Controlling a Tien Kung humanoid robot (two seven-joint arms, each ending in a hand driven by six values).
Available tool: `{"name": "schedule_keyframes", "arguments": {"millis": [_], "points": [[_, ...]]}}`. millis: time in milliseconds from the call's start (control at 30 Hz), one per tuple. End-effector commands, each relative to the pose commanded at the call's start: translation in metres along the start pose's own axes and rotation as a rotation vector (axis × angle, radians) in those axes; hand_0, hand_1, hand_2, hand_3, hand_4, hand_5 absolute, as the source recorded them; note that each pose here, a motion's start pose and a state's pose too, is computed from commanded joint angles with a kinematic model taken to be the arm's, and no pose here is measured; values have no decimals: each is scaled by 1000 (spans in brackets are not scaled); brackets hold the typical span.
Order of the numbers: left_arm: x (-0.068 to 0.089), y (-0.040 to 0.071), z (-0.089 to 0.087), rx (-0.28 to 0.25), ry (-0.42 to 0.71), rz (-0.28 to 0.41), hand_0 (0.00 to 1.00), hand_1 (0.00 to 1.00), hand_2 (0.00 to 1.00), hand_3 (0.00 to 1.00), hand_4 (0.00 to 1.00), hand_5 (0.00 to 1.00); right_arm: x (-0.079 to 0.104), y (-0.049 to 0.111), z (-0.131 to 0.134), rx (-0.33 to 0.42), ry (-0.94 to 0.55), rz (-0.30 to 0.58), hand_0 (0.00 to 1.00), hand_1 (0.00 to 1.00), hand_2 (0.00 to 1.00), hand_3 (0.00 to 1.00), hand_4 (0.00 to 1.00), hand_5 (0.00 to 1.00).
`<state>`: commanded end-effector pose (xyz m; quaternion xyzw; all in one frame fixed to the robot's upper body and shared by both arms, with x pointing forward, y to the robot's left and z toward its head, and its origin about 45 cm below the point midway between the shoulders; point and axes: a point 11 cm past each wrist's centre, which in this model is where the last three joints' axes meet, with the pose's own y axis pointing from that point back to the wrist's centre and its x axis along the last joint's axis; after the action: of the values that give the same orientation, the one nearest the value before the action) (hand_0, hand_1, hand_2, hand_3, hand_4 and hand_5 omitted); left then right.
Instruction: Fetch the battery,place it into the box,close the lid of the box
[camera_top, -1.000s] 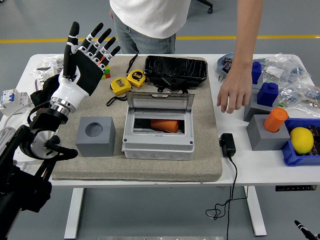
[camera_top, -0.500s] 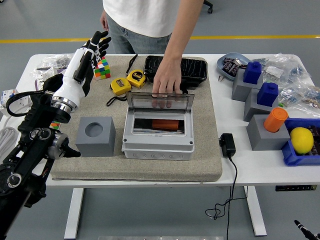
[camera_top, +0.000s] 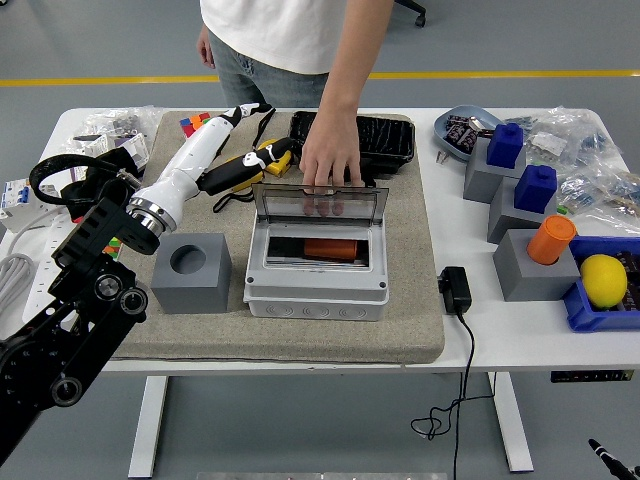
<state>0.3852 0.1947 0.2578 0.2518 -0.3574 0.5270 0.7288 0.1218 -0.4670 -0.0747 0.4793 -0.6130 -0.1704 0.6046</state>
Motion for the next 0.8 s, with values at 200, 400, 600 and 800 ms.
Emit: {"name": "schedule_keyframes", "arguments": {"millis": [200,400,600,800], "points": [[-5,1,1,-17,-285,-8,998,998,998,844,998,998,1,0,1,-1,4,1,793,723,718,757,998,992],[-13,3,-1,-21,-390,-44,998,998,998,830,998,998,2,0,1,-1,5,4,793,723,718,757,998,992],[-20,6,-2,-19,-392,-67,998,998,976,809,998,998,2,0,1,-1,6,3,793,723,718,757,998,993],[-27,9,-3,-22,-397,-90,998,998,971,795,998,998,1,0,3,-3,7,2,793,722,718,758,998,994]]}}
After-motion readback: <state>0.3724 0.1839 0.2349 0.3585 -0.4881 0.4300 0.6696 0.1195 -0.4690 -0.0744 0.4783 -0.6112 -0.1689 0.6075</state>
